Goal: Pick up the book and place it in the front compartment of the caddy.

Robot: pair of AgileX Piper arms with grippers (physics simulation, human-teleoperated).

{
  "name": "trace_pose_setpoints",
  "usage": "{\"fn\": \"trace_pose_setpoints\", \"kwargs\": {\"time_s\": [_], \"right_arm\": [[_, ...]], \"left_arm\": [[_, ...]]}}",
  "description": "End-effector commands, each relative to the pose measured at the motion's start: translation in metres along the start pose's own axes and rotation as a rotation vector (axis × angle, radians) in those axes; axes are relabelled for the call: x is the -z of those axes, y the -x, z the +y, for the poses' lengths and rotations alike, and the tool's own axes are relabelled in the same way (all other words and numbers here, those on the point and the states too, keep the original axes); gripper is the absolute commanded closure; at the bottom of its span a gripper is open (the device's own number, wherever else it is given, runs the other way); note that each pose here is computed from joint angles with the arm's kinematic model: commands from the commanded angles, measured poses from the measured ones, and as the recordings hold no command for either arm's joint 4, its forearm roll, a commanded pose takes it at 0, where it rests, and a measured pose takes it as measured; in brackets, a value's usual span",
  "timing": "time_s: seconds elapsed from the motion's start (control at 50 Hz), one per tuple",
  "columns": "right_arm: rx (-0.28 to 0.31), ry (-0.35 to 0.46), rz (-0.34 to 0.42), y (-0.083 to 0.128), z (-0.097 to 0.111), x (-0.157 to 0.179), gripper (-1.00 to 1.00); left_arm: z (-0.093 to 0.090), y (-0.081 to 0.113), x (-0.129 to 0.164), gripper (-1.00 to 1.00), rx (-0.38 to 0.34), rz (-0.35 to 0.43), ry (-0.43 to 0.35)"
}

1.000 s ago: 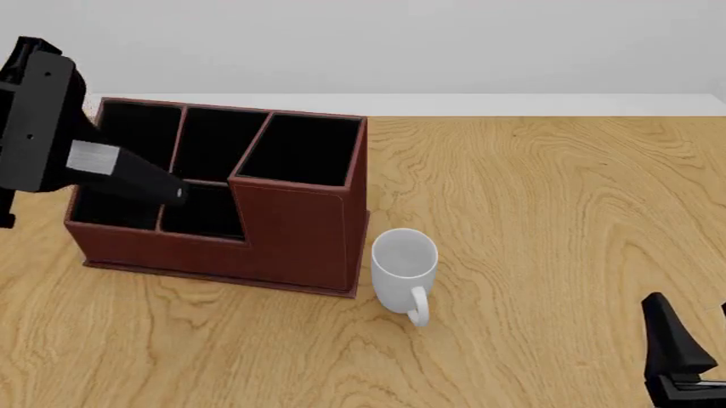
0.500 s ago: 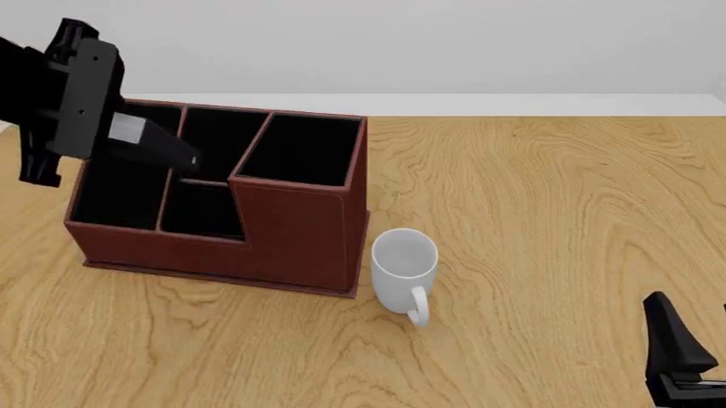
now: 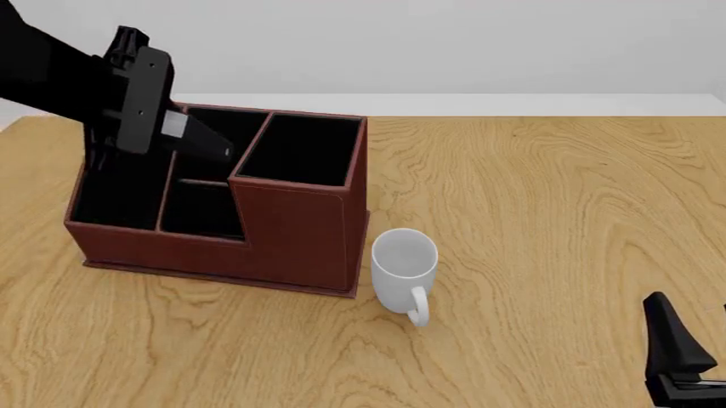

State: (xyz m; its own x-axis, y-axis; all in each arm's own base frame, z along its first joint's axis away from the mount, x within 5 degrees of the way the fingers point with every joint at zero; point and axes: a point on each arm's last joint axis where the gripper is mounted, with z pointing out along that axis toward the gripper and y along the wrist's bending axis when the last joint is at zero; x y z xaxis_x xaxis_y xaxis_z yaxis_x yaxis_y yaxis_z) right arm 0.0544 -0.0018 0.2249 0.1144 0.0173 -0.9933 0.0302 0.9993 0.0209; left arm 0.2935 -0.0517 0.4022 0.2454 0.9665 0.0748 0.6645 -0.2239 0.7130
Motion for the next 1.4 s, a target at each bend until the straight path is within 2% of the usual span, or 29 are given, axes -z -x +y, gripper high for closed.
{"fn": "trace_pose_setpoints", "kwargs": {"time_s": [0.02, 0.36, 0.62, 1.16, 1.38, 1.4], "right_arm": [[0.005, 0.002, 0.0, 0.0, 0.0, 0.0, -1.0], [0.002, -0.001, 0.0, 0.0, 0.0, 0.0, -1.0], [0.002, -0.003, 0.0, 0.0, 0.0, 0.0, -1.0], [0.01, -0.006, 0.002, -0.001, 0.0, 0.0, -1.0], [0.013, -0.007, 0.004, -0.002, 0.0, 0.0, -1.0], [0.013, -0.006, 0.005, -0.002, 0.0, 0.0, -1.0]], "left_arm": [[0.01, 0.01, -0.005, 1.0, -0.027, -0.02, 0.041], [0.01, 0.018, -0.018, 1.0, -0.032, -0.038, 0.04], [0.005, 0.011, -0.045, 1.0, -0.044, -0.019, 0.039], [0.001, 0.018, -0.087, 1.0, -0.038, -0.034, 0.02], [0.005, 0.007, -0.11, 1.0, -0.045, -0.008, 0.042], [0.007, 0.005, -0.113, -1.0, -0.049, -0.004, 0.054]]}}
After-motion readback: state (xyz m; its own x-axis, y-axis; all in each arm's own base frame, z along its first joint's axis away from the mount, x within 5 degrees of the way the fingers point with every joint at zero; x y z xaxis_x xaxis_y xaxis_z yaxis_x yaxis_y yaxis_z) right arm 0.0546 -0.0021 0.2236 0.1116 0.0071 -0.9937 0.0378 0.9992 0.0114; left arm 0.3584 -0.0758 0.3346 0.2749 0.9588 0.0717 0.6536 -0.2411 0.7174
